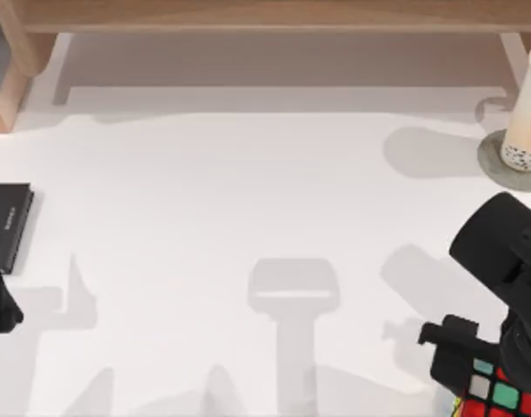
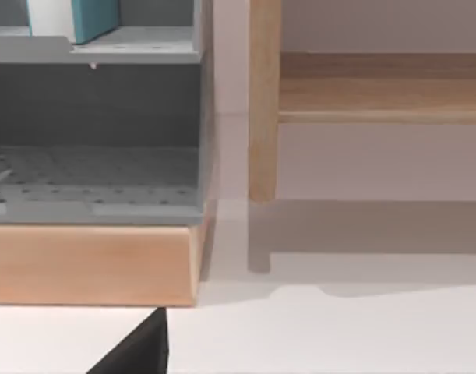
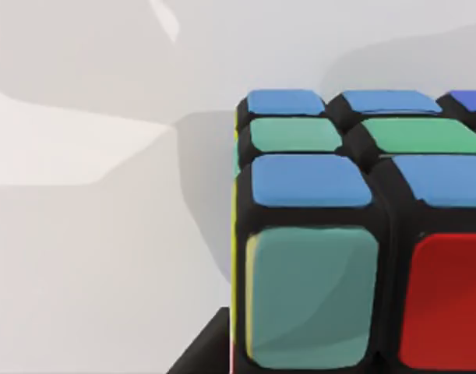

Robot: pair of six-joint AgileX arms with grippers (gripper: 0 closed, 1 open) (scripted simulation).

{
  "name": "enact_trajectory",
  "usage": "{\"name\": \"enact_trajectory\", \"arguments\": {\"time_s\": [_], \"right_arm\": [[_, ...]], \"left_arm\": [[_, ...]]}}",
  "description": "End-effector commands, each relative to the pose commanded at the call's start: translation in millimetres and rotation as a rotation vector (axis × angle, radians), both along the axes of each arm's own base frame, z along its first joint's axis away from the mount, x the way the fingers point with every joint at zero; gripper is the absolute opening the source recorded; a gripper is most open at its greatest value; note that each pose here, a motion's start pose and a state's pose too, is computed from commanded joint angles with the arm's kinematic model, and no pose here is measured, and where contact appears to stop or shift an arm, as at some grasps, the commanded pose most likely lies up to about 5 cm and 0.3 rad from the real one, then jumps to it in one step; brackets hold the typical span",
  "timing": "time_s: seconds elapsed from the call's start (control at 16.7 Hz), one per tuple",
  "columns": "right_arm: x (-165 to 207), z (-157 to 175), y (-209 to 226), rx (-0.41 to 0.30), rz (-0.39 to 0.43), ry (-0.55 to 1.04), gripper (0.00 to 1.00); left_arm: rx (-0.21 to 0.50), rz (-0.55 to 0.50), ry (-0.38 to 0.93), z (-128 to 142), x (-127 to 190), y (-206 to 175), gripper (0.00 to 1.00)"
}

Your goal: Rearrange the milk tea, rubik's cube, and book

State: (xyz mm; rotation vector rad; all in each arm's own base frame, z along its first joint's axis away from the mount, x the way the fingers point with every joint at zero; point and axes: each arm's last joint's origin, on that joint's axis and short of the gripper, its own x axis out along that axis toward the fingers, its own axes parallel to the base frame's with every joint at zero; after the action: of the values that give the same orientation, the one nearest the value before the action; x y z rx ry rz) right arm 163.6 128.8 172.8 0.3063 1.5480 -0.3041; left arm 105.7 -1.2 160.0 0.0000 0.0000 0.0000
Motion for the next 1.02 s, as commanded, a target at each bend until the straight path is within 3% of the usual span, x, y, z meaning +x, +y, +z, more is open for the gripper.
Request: {"name": "enact_trajectory", "arguments": {"time_s": [0.54, 0.84, 1.02], "right_arm": [[6.6, 14.3, 3.8, 0.021, 0.026, -0.039, 0.0], [59.1, 45.4, 20.9, 0.098, 0.155, -0.362, 0.0], [101.5, 77.3, 26.4, 0.099, 0.238, -0.642, 0.0]], "left_arm": [[0.0, 0.0, 0.0, 0.0, 0.0, 0.0, 1.0], [0.0, 0.0, 0.0, 0.0, 0.0, 0.0, 1.0], [0.0, 0.0, 0.0, 0.0, 0.0, 0.0, 1.0]]}}
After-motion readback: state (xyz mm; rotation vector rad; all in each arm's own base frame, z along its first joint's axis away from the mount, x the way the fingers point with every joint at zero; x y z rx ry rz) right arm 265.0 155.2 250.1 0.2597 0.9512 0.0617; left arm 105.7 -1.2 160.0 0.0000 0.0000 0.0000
